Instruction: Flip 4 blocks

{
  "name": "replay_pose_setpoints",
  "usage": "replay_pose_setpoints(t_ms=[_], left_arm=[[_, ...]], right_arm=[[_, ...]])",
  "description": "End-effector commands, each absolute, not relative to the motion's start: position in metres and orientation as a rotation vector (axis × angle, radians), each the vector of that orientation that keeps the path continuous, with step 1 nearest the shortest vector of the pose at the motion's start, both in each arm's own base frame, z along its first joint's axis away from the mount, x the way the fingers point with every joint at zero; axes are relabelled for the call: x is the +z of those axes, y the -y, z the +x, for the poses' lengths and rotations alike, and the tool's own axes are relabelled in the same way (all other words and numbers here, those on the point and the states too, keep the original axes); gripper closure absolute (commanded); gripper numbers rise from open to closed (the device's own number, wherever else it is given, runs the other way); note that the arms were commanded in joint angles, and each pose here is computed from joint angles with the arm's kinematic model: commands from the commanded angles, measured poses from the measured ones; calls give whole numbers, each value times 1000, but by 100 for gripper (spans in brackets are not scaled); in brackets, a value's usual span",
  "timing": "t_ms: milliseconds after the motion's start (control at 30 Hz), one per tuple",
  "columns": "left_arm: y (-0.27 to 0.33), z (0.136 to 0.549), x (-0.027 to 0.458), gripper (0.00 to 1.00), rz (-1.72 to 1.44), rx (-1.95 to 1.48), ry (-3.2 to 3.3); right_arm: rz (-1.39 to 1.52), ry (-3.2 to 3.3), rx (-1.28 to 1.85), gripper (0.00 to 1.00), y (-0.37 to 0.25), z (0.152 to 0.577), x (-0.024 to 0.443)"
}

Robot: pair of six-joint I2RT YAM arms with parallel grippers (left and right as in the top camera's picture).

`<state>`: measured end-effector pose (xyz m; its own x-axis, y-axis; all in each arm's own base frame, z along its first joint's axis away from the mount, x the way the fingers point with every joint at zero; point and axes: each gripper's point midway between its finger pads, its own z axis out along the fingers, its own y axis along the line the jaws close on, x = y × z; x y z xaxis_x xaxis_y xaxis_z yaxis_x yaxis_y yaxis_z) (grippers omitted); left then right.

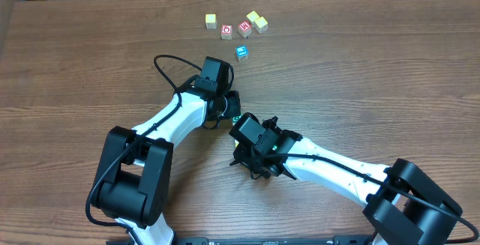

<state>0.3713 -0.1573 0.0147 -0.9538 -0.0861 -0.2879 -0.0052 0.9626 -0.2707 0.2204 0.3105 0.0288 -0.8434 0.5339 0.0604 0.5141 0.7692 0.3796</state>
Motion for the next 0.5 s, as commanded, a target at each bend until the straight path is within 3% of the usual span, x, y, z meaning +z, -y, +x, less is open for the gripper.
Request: replay_pose_setpoints(t_ms=[0,367,467], left_arm=[[161,364,4,96,-13,-374,-2849],[161,365,5,96,-13,-376,-2844],[162,367,5,96,-12,-378,-2838]], right_arm=[[862,-2878,640,87,-314,226,39],[867,-2913,620,88,-311,219,36],[868,-2920,618,95,-311,217,36]])
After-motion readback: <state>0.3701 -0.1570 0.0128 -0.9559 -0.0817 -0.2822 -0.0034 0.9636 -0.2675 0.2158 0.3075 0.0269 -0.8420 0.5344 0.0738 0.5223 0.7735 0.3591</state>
